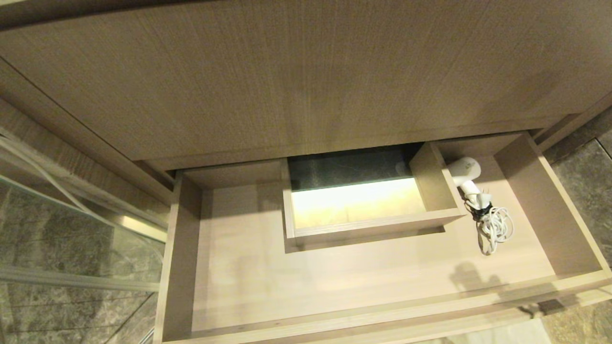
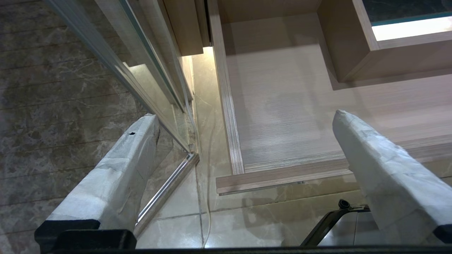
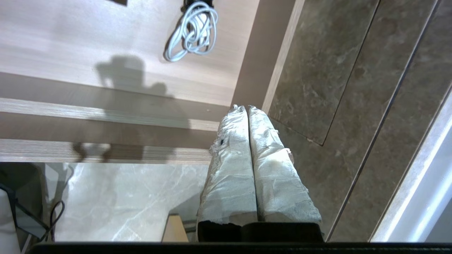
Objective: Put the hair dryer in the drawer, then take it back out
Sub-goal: Close the drawer
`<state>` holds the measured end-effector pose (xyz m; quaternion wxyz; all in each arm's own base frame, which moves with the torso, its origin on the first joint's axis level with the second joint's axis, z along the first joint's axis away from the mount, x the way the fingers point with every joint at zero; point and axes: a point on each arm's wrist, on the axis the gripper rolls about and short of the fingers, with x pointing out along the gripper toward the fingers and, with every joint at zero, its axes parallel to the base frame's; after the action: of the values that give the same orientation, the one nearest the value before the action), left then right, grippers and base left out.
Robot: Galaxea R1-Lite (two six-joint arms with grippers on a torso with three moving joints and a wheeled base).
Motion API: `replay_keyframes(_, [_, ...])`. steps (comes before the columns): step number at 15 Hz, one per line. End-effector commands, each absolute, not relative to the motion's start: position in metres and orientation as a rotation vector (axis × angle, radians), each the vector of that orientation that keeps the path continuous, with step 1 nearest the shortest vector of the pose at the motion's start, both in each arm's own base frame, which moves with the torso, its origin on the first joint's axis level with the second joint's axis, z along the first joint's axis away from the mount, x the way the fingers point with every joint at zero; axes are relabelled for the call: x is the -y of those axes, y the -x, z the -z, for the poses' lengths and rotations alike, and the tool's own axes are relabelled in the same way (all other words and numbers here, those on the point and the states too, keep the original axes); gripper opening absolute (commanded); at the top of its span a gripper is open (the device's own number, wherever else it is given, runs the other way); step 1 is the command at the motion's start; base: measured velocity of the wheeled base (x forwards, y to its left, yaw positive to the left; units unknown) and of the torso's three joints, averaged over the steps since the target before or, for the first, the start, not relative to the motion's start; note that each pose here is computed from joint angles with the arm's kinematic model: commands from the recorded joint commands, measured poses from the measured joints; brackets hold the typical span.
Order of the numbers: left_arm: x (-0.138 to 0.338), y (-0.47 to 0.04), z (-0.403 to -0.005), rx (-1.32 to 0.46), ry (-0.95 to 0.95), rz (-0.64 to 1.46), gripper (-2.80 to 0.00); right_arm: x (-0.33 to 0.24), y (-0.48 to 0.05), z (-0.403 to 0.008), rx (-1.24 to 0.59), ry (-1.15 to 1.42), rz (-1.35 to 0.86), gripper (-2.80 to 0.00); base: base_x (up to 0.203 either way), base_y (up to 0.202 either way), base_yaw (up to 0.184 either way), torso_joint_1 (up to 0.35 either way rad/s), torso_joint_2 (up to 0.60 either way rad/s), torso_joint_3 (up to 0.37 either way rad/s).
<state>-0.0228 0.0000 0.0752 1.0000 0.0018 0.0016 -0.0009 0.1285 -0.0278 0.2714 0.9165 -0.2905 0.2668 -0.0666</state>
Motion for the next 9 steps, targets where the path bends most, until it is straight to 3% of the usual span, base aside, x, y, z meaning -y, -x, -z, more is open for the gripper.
replay_keyframes(1, [0.0, 0.023, -0.075, -0.003, -0.003, 0.002, 0.0, 0.027, -0.122, -0.274, -0.53, 0.603, 0.144, -2.8, 0.0, 0.0, 0.0, 0.0, 0.0, 0.0])
replay_keyframes(9, [0.0, 0.023, -0.075, -0.002, -0.003, 0.002, 0.0, 0.013, -0.039, -0.241, -0.569, 0.585, 0.194, -2.8, 0.0, 0.0, 0.0, 0.0, 0.0, 0.0])
